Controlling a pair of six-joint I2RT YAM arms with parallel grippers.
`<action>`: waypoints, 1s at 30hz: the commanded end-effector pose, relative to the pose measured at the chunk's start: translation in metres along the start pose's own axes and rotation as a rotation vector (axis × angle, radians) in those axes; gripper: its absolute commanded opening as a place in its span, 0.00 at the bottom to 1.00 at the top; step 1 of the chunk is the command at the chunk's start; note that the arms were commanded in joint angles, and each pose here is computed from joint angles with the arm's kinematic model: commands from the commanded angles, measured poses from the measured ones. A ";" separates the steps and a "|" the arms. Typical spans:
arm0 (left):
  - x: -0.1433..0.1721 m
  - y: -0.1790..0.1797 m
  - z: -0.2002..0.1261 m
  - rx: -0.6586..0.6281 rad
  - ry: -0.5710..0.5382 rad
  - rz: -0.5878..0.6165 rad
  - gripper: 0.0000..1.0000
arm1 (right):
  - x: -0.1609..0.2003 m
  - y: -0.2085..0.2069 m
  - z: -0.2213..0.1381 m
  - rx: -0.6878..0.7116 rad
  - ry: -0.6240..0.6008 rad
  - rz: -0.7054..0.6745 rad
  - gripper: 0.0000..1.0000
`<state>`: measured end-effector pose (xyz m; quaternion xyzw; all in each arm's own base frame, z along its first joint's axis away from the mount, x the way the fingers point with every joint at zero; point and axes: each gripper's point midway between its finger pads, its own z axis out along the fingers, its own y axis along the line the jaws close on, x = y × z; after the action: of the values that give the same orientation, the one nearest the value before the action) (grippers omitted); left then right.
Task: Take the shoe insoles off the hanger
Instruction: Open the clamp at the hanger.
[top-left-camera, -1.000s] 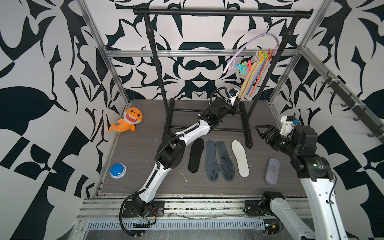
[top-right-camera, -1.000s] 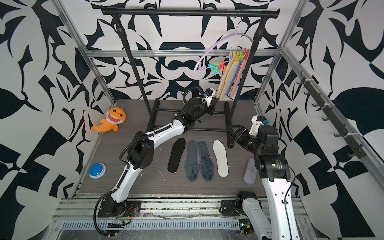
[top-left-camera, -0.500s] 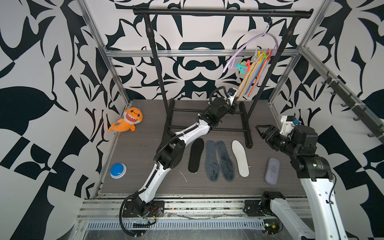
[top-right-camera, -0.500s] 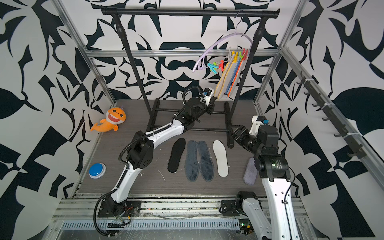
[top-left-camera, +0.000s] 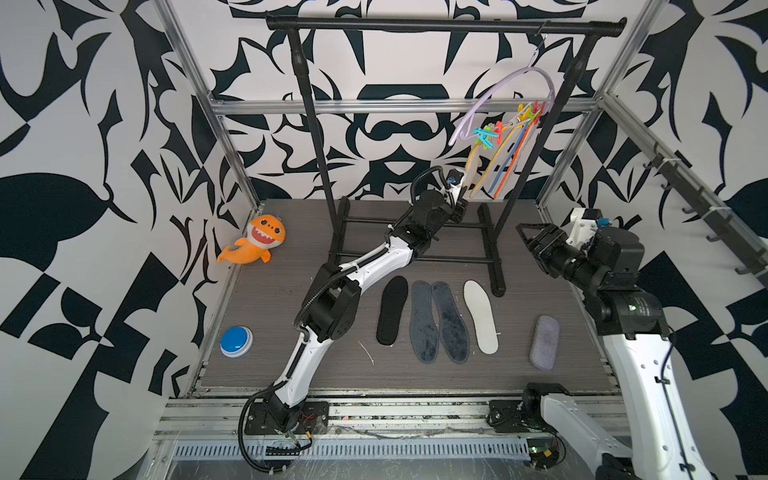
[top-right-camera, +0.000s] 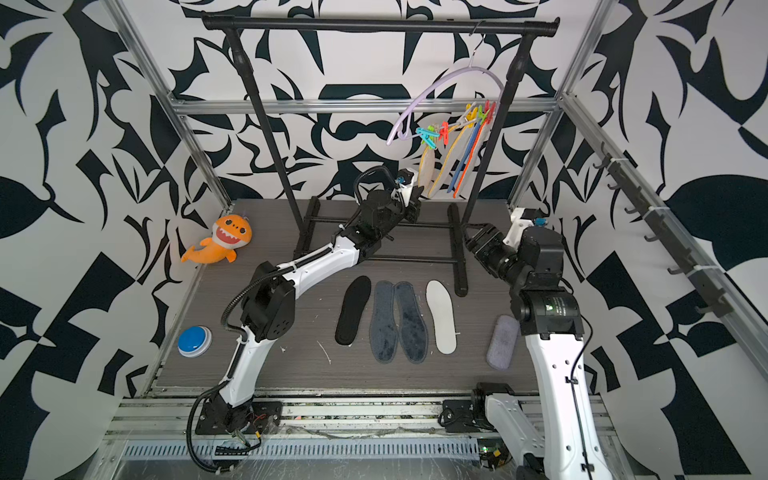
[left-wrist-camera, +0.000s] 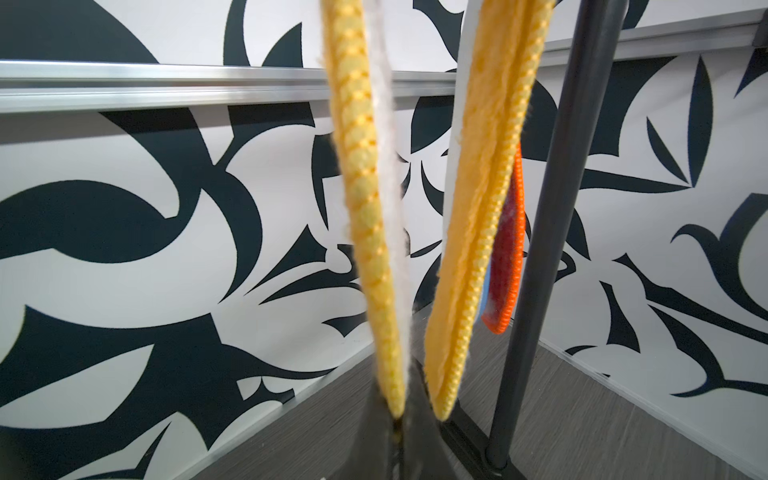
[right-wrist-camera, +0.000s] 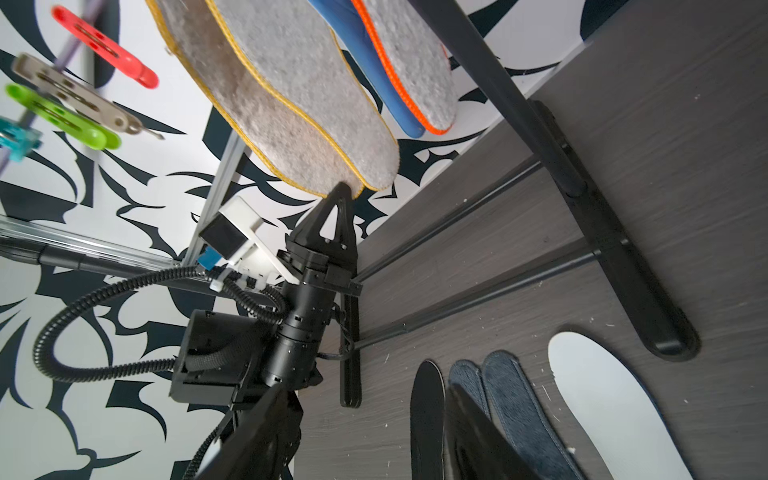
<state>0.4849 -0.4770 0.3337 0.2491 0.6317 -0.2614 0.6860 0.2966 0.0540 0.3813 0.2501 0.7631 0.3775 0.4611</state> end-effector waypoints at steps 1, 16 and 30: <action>-0.036 0.007 -0.011 -0.020 -0.054 -0.004 0.00 | -0.026 0.032 -0.007 -0.088 -0.082 -0.010 0.63; -0.052 0.012 -0.011 -0.020 -0.051 -0.007 0.00 | -0.103 0.087 0.002 -0.257 -0.245 0.121 0.69; -0.068 0.022 -0.012 -0.035 -0.075 -0.004 0.00 | -0.157 0.117 0.033 -0.382 -0.305 0.207 0.76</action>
<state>0.4940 -0.4643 0.3449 0.2444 0.6428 -0.2495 0.6817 0.4108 0.0222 0.4978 0.3193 0.6190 0.4894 0.5247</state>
